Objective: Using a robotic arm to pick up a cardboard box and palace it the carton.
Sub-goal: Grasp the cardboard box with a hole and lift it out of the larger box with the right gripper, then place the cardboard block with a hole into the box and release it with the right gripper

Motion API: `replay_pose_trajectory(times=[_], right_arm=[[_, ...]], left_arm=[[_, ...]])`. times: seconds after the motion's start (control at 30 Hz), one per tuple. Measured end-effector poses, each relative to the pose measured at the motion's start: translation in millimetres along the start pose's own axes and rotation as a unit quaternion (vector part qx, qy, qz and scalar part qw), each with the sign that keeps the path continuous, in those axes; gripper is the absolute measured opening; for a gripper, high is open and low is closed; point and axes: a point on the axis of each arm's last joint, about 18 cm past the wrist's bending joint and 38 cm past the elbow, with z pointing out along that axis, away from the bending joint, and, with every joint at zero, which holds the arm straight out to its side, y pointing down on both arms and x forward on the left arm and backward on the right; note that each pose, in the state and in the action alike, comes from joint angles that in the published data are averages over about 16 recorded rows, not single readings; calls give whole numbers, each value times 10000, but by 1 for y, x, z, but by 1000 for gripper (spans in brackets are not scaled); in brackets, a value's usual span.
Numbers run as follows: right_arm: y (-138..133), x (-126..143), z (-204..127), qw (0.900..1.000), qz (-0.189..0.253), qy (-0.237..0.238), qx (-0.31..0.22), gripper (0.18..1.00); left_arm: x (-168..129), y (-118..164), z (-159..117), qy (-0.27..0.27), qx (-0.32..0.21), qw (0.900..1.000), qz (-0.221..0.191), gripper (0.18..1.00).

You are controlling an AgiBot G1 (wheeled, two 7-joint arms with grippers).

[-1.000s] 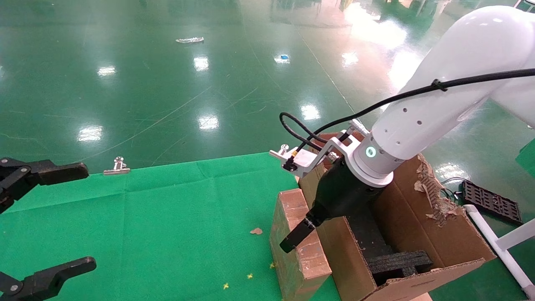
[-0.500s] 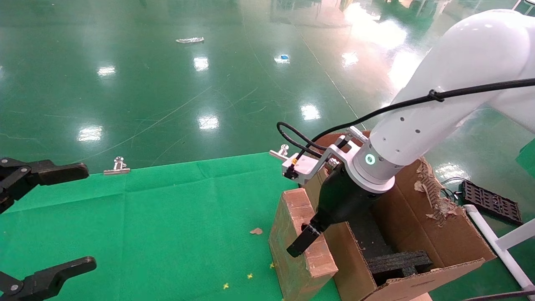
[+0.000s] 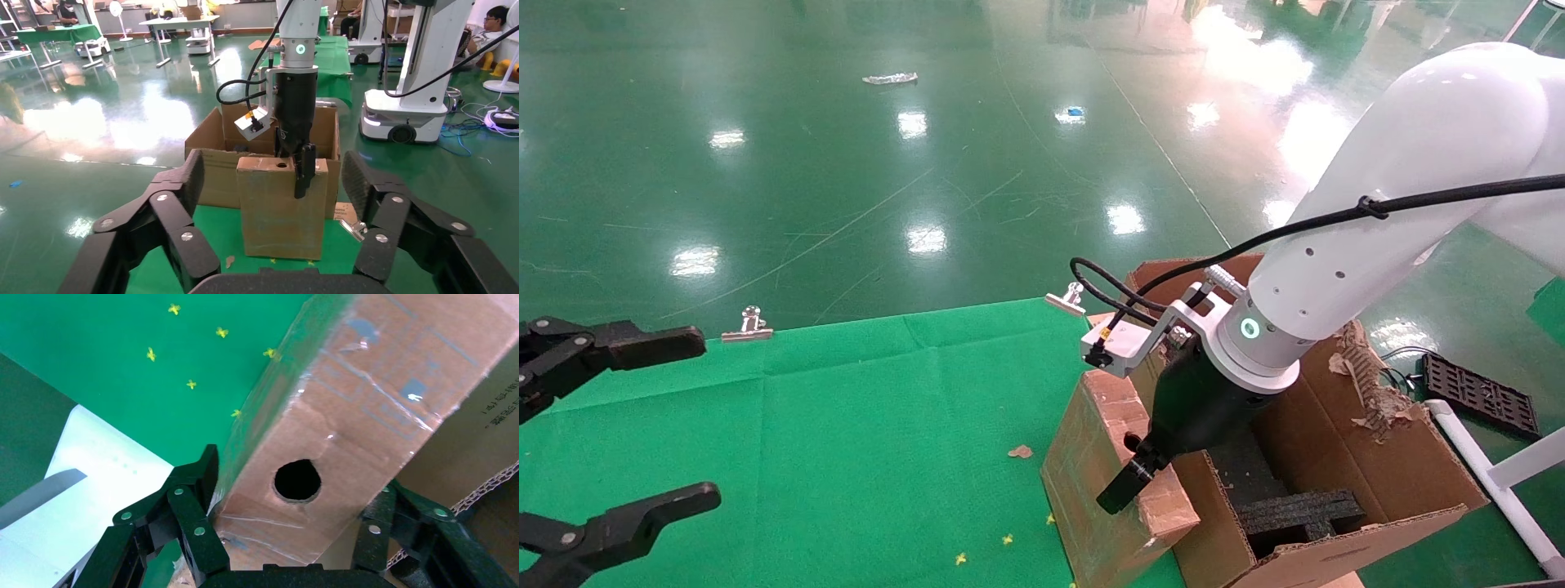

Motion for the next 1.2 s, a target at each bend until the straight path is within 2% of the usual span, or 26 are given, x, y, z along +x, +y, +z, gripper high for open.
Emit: replay_pose_trajectory(times=[0.23,0.43,0.57,0.7,0.87,0.97,1.07,1.2], right_arm=[[-1,3,-4,9998,-69,16,164,624],[-8,10,-27,9965,-274,-10,788,487],[-15,20,-57,9879,-430,9,1490,416],[-19,38,-97,9728,-518,190,2251,365],[-11,71,-146,9522,-425,594,2965,340],[2,93,-167,9444,-238,862,3164,334],[21,115,-180,9416,38,1108,3179,332],[50,142,-185,9430,493,1340,3005,330]], left_arm=[[0,0,0,0,0,10000,0,772],[0,0,0,0,0,10000,0,634],[0,0,0,0,0,10000,0,535],[0,0,0,0,0,10000,0,448],[0,0,0,0,0,10000,0,350],[0,0,0,0,0,10000,0,299],[0,0,0,0,0,10000,0,264],[0,0,0,0,0,10000,0,225]])
